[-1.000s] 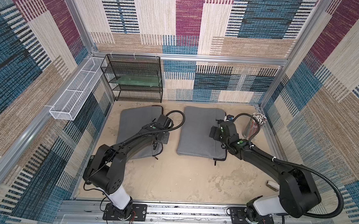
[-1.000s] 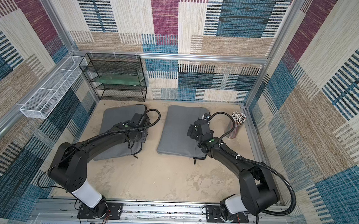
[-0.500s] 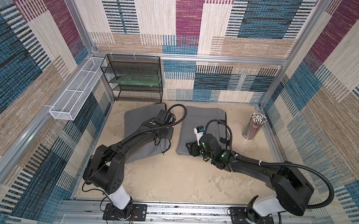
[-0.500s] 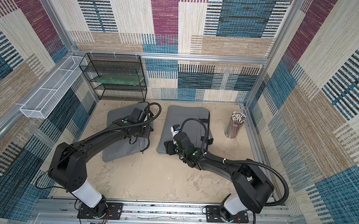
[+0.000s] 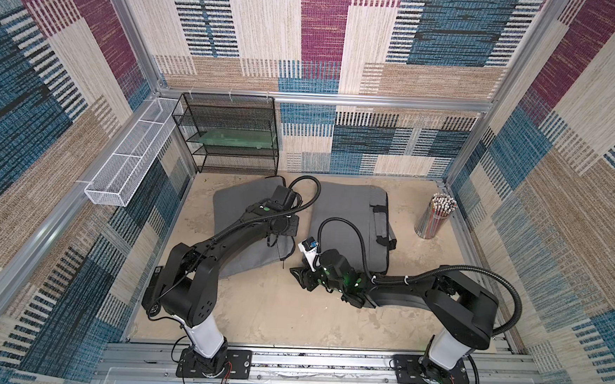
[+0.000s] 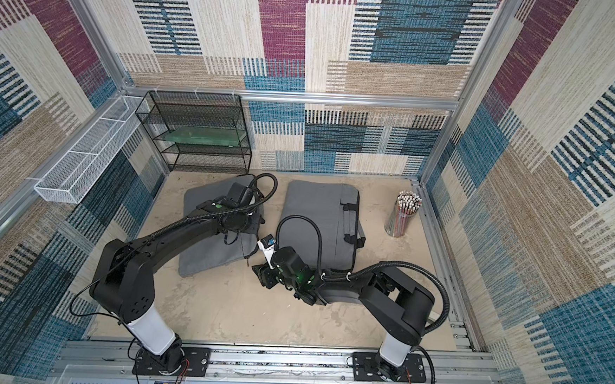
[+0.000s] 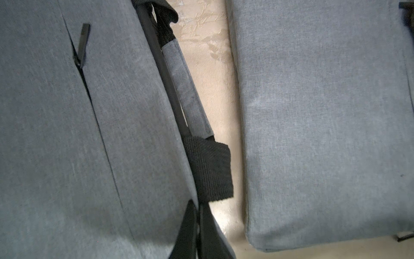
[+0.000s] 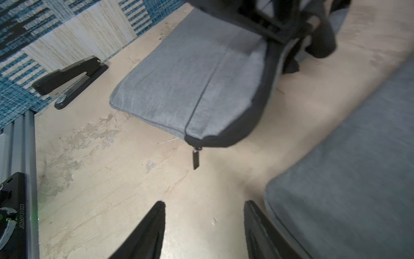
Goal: Open the zippered laptop bag and take out the laptop
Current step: Pick up the zippered laptop bag from the center of the board, then unzip the zipper on the zippered laptop bag.
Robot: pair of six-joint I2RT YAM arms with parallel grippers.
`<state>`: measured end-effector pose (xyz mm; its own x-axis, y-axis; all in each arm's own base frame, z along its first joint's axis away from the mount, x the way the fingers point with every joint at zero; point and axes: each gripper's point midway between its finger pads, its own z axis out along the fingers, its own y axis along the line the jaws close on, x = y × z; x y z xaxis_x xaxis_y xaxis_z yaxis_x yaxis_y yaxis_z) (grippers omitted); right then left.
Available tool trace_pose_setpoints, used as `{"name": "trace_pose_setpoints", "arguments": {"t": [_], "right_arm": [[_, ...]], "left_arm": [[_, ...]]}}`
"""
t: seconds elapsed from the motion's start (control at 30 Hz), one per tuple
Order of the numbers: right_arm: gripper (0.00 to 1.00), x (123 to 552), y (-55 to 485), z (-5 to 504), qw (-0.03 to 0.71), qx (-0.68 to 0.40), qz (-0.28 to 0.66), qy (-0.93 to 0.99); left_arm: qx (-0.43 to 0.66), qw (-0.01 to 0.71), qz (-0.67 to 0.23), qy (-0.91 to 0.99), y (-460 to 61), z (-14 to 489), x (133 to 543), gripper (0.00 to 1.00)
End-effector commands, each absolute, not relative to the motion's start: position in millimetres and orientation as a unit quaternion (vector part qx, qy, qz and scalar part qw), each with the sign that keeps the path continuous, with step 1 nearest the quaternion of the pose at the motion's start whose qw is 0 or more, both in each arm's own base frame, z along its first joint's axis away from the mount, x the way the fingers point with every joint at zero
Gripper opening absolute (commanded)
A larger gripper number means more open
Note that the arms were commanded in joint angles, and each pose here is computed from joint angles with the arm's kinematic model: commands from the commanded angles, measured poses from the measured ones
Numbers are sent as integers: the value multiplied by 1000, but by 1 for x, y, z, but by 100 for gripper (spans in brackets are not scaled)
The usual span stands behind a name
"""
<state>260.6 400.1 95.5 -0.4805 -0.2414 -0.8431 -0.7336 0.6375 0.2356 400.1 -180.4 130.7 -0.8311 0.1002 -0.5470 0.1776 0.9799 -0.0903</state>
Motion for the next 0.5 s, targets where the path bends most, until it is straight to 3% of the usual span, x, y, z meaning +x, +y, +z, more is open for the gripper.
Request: {"name": "trace_pose_setpoints", "arguments": {"t": [0.0, 0.47], "right_arm": [[58, 267, 416, 99, 431, -307, 308, 791], [51, 285, 438, 66, 428, -296, 303, 799]], "left_arm": [[64, 300, -80, 948, -184, 140, 408, 0], [57, 291, -91, 951, -183, 136, 405, 0]]}}
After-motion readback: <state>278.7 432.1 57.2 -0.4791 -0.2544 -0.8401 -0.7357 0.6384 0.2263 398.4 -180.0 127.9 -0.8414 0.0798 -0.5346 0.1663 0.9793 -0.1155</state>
